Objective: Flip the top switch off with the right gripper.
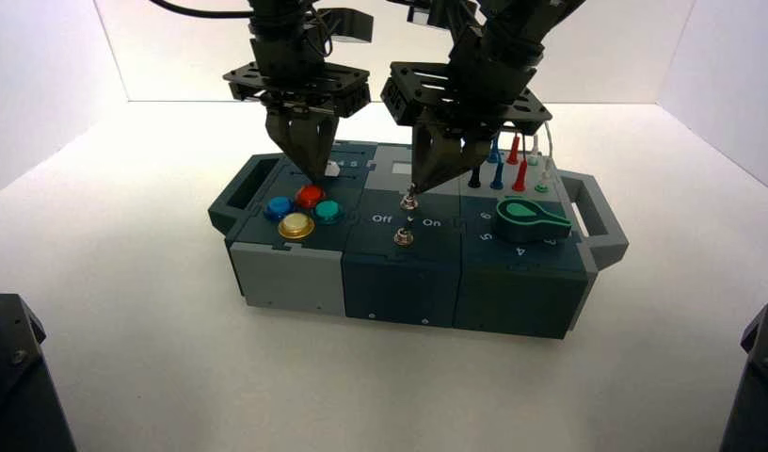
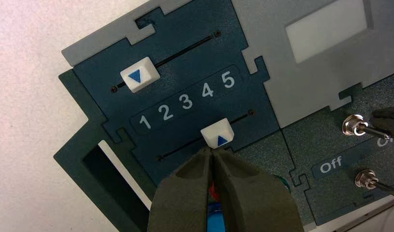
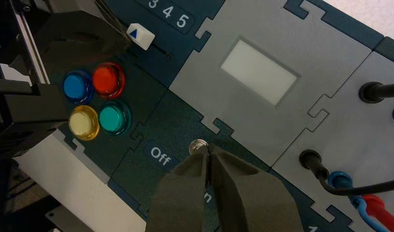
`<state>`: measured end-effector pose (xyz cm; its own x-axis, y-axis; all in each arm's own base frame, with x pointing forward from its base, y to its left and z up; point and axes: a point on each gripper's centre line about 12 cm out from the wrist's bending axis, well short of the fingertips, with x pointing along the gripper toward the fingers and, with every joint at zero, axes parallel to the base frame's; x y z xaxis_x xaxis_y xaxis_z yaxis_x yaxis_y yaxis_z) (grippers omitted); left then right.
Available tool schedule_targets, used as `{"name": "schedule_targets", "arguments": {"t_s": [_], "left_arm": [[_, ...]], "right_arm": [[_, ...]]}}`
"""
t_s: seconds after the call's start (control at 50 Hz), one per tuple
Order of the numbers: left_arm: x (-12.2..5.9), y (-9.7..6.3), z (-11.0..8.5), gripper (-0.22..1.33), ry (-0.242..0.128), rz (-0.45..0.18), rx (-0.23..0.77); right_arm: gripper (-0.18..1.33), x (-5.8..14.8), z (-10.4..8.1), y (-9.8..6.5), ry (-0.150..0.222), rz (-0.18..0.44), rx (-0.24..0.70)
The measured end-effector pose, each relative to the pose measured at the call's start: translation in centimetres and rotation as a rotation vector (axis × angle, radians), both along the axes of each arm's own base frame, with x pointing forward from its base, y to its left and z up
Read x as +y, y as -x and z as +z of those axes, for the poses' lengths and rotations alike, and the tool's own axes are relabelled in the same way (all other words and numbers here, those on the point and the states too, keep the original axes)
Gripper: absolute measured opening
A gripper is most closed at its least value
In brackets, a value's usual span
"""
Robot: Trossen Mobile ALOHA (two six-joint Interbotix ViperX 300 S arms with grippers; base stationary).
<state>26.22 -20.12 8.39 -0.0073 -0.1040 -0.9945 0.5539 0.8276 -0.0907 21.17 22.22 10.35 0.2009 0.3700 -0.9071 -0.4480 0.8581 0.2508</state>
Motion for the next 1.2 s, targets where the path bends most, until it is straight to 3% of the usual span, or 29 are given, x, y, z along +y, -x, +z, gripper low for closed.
{"name": "schedule_targets", "arguments": {"t_s": [0.14, 0.26, 0.42, 0.58, 0.64, 0.74, 0.88, 1.2], "left_arm": [[0.1, 0.0, -0.1, -0.15, -0.001, 0.001, -0.001], [0.1, 0.1, -0.1, -0.15, -0.001, 0.002, 0.001], [0.0, 0.0, -0.2, -0.15, 0.004, 0.005, -0.004], [0.1, 0.1, -0.3, -0.15, 0.01, 0.005, -0.015], [0.3, 0.3, -0.2, -0.15, 0.021, 0.012, -0.033], [0.5, 0.6, 0.1, -0.15, 0.038, 0.028, -0.057], [0.9, 1.1, 0.2, -0.16, 0.045, 0.037, -0.072], [1.5, 1.6, 0.4, -0.16, 0.045, 0.047, -0.07]], "right_arm": [[-0.15, 0.3, 0.2, 0.0, -0.001, 0.006, 0.008], [-0.14, 1.5, 1.1, -0.4, -0.024, 0.018, 0.0], [-0.14, 3.5, 1.6, 0.9, -0.034, 0.091, 0.0], [-0.14, 2.4, 1.1, 0.9, -0.016, 0.072, 0.008], [-0.14, 0.7, 1.0, 1.4, -0.001, 0.063, 0.008], [-0.14, -0.5, 1.7, 1.5, -0.007, 0.049, -0.018], [-0.14, -0.9, 2.7, 1.9, -0.016, 0.067, -0.041], [-0.14, -1.9, 3.0, 3.2, -0.002, 0.085, -0.014]]}}
